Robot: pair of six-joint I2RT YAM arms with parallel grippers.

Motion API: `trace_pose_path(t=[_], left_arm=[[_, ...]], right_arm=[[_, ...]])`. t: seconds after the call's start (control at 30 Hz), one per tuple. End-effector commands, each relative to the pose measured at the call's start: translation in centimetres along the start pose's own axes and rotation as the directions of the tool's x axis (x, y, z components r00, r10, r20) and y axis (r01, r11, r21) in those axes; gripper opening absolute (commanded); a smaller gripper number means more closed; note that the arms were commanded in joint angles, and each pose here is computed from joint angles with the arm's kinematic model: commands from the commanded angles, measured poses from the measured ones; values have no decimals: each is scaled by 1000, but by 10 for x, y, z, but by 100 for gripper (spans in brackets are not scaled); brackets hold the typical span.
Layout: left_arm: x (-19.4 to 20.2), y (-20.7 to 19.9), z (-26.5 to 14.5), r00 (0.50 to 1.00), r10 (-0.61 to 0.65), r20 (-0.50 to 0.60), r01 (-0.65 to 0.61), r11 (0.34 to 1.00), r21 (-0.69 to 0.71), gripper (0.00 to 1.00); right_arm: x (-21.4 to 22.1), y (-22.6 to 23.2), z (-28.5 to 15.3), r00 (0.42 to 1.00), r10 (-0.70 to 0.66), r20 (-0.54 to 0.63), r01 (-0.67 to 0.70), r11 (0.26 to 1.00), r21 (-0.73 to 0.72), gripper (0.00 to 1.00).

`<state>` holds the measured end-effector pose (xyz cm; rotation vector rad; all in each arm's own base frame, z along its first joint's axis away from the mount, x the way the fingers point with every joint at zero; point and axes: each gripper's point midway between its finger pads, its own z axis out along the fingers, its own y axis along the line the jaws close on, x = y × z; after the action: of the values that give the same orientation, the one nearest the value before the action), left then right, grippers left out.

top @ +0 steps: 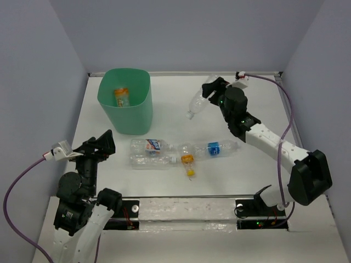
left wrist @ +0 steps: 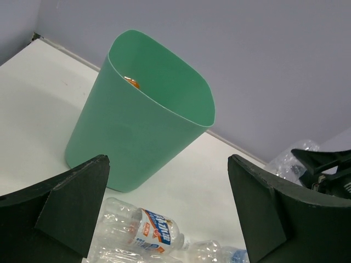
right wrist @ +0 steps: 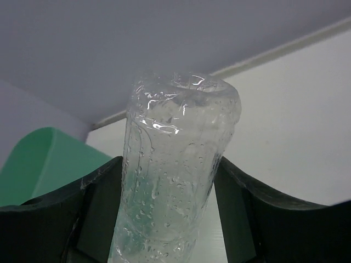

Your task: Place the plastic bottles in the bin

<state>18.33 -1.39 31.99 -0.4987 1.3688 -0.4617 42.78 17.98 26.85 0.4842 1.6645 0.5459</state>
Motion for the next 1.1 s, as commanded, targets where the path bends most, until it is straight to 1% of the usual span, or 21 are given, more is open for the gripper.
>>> trace_pose_path(t=[0.0,0.07,0.13,0.17,0.2,0.27,0.3,0.43,0.47,0.5,0.53,0.57,0.6,0.63,0.73,0.9,0.93,0.97,1.0,1.03,1.07], left_arm=[[-9,1,2,999,-12,44,13,1000,-16,99],[-10,3,1,999,-21,50,22,999,-28,99],[-10,4,1,998,-22,51,24,999,-32,99],[-12,6,1,998,-22,57,24,999,-39,99],[-14,6,0,998,-25,65,27,999,-41,99],[-16,8,-1,997,-29,74,33,998,-53,99],[-16,9,-2,997,-30,76,34,998,-51,99],[-15,6,-2,997,-29,70,31,999,-36,99],[-15,5,-2,997,-29,68,31,999,-33,99],[-15,5,-2,997,-30,69,32,999,-32,99],[-14,6,-2,997,-29,67,31,999,-34,99],[-14,5,-2,997,-29,66,31,999,-31,99],[-14,5,-2,997,-30,65,32,999,-30,99],[-14,5,-2,997,-29,65,31,999,-30,99],[-14,5,-2,998,-28,63,30,999,-28,99],[-13,3,-1,998,-25,56,27,999,-23,99],[-12,4,0,998,-23,54,24,999,-26,99],[-13,4,-1,998,-24,57,26,999,-26,99],[-12,5,0,998,-22,57,24,999,-31,99],[-12,5,0,998,-21,57,23,999,-33,99],[-12,5,0,998,-22,57,24,999,-33,99]], right_arm=[[-53,125,-19,980,-40,196,98,951,-293,61],[-79,176,-30,959,-50,281,161,907,-390,61],[-68,214,-27,940,-93,327,238,866,-439,61],[-89,246,-35,928,-55,369,246,834,-494,61],[-66,262,-26,931,-81,356,269,813,-517,62],[-62,288,-27,913,-93,397,318,771,-552,63],[-82,309,-34,896,-45,441,321,752,-575,63],[-63,349,-17,894,-51,445,347,707,-616,63],[-29,353,0,898,-102,429,374,692,-617,63],[-40,367,-2,892,-104,440,387,677,-626,64],[-27,370,6,892,-137,432,406,664,-628,66],[15,369,21,892,-215,398,436,640,-633,74],[29,376,18,888,-236,395,451,616,-646,79],[35,387,8,886,-240,397,459,576,-676,86],[55,386,9,872,-297,388,489,543,-683,99],[44,385,-6,862,-336,380,506,513,-694,100],[24,388,-19,863,-320,392,505,509,-697,100],[20,385,-24,863,-322,388,504,509,-698,100],[37,372,-22,860,-367,354,503,506,-700,99],[10,371,-41,863,-345,369,502,508,-700,95],[9,364,-48,862,-356,360,502,503,-704,92]])
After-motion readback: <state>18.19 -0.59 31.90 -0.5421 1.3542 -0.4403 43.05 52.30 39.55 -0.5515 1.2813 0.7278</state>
